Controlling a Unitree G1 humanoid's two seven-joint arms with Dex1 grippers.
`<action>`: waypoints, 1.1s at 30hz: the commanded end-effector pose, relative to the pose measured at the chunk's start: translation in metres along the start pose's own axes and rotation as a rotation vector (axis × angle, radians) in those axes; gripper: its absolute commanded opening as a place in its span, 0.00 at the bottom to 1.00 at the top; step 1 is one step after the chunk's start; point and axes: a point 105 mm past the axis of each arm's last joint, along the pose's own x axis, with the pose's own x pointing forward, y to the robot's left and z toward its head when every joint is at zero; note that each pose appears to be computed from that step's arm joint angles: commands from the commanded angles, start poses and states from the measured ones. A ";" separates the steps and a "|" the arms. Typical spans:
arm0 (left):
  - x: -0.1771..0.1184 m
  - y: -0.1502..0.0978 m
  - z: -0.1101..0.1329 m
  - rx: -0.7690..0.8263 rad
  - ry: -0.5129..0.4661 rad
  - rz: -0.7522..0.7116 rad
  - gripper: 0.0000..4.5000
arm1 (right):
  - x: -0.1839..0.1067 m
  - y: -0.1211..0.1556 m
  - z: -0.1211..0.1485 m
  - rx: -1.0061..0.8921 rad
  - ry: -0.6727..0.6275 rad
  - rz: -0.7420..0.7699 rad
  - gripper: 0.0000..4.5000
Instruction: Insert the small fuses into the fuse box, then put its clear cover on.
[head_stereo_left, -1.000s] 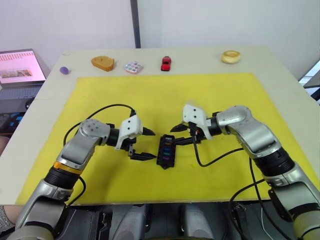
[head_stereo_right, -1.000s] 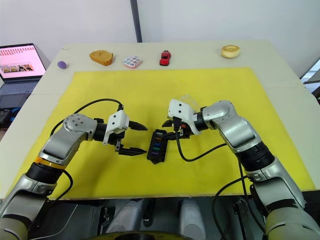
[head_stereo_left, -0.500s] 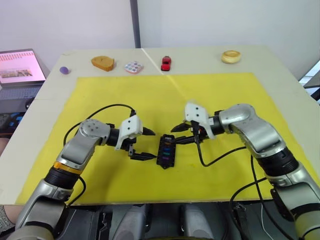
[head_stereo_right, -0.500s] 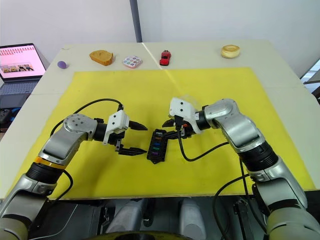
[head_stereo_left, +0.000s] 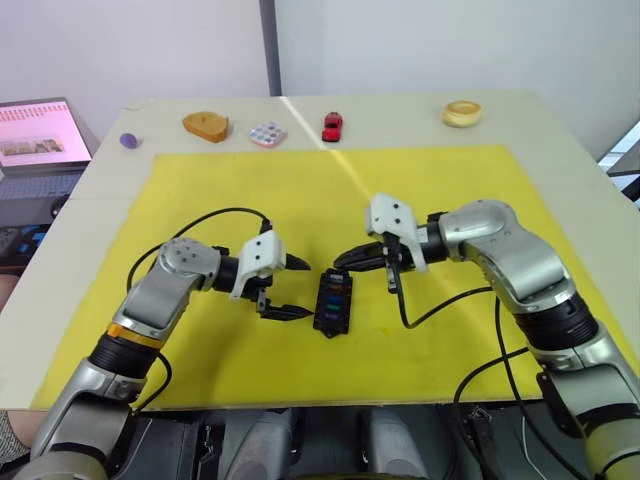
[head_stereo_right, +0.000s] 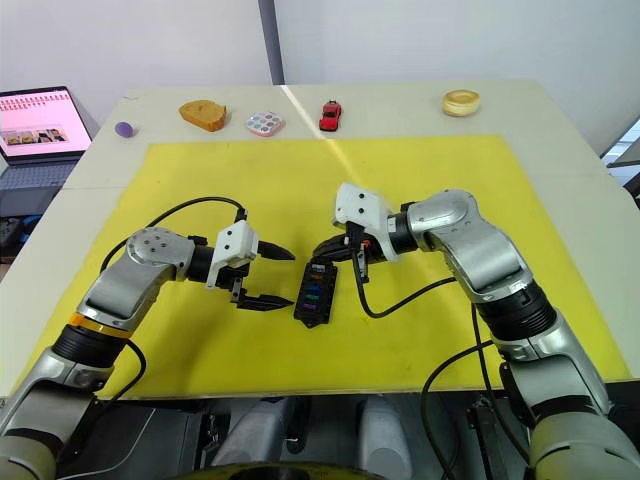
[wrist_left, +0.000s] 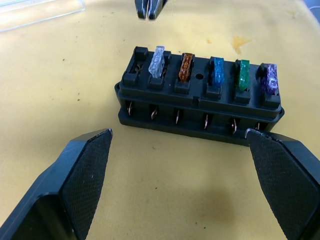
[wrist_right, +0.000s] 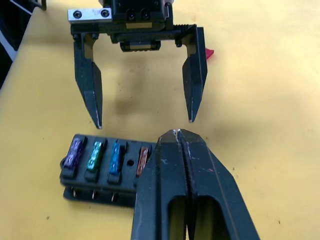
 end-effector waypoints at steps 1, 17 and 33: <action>-0.001 0.001 0.004 0.026 -0.008 0.004 1.00 | 0.000 -0.002 0.004 -0.022 -0.007 -0.021 0.01; -0.001 0.000 0.003 0.037 0.004 0.005 1.00 | 0.010 0.001 -0.020 0.039 0.028 -0.010 0.01; -0.001 -0.001 0.002 0.033 0.010 0.004 1.00 | 0.015 0.010 -0.049 0.069 0.102 0.019 0.01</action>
